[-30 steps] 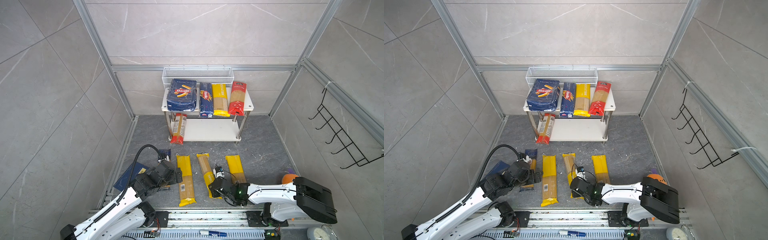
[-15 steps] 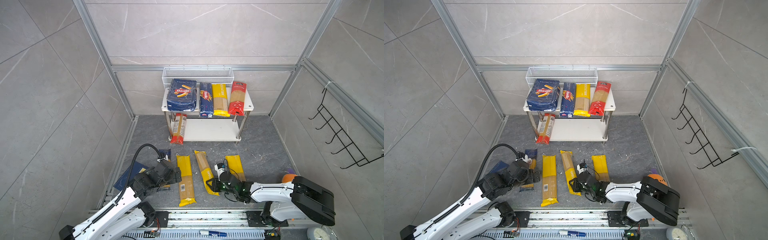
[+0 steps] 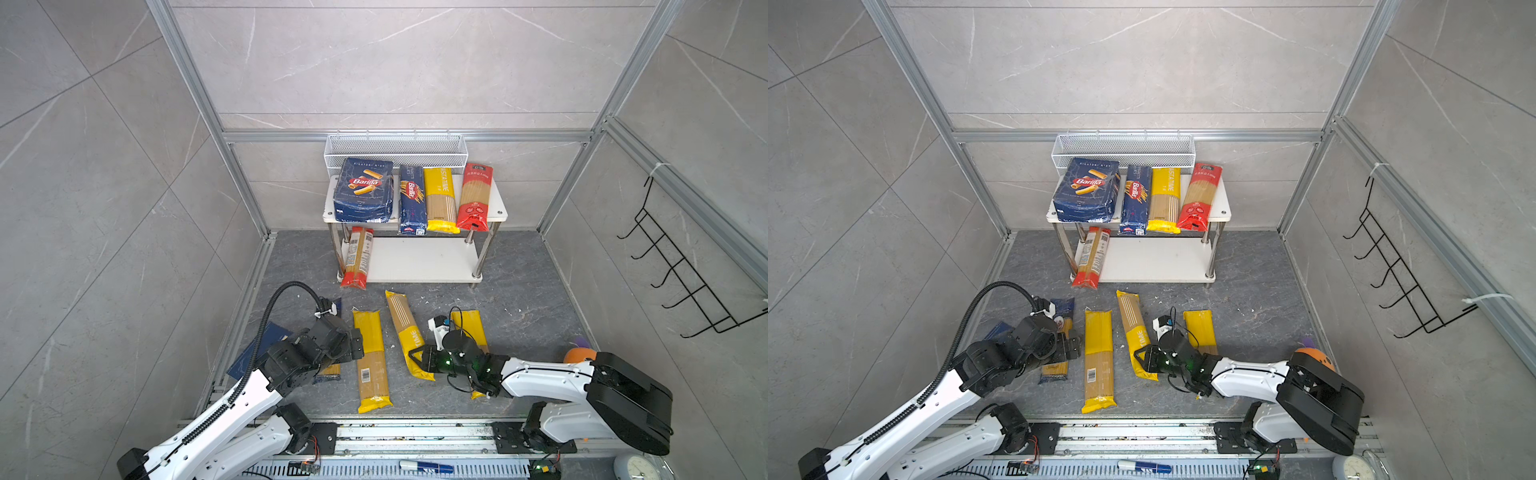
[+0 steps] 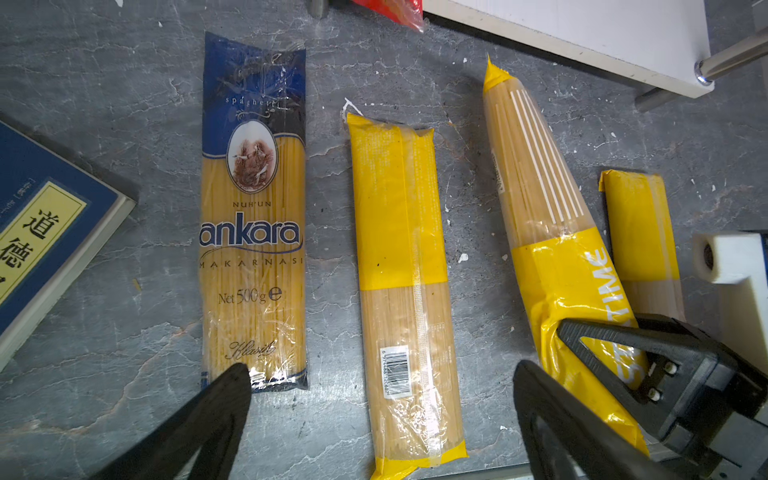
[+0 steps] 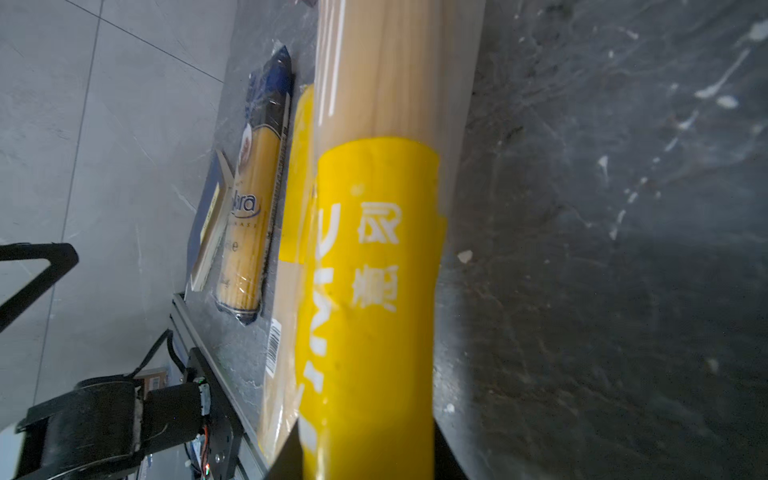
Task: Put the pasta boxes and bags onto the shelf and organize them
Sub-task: 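Lift the PASTATIME bag with the right gripper toward the lower shelf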
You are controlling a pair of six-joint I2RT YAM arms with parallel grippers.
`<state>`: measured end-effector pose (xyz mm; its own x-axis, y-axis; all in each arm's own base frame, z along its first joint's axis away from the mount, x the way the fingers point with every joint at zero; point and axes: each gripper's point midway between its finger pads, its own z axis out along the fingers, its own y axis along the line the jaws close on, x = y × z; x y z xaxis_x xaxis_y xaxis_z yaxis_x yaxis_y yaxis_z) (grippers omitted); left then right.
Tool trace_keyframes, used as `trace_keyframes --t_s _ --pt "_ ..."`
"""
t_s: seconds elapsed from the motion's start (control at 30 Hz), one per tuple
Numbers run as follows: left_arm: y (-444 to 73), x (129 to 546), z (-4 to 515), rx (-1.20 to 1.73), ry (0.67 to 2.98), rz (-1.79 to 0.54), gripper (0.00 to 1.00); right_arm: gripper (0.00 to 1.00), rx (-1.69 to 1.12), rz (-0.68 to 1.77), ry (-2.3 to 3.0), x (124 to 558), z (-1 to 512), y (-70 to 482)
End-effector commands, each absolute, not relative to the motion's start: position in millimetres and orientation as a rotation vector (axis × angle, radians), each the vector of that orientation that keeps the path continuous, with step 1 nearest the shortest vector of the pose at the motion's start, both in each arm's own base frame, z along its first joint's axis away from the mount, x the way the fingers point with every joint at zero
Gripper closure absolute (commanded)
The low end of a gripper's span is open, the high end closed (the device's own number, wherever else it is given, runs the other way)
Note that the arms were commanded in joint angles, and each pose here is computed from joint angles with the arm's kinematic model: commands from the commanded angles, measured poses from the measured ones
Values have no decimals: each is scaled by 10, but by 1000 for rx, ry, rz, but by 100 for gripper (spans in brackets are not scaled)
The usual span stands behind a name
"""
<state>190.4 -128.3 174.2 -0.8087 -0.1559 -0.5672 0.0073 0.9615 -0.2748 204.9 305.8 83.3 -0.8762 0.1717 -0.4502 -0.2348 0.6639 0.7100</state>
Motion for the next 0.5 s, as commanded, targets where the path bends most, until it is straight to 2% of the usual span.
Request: trace_keyframes --t_s 0.0,0.27,0.47 --pt "-1240 1943 1897 -82 2450 -322 0 80 -114 1279 2135 2325 1612 3340" --pt "-1221 1979 1916 -88 2450 -286 0 80 -125 1311 2077 2703 1941 3437" --pt "-1276 2057 1974 -66 2446 -272 0 80 -114 1314 2037 3152 2115 3557"
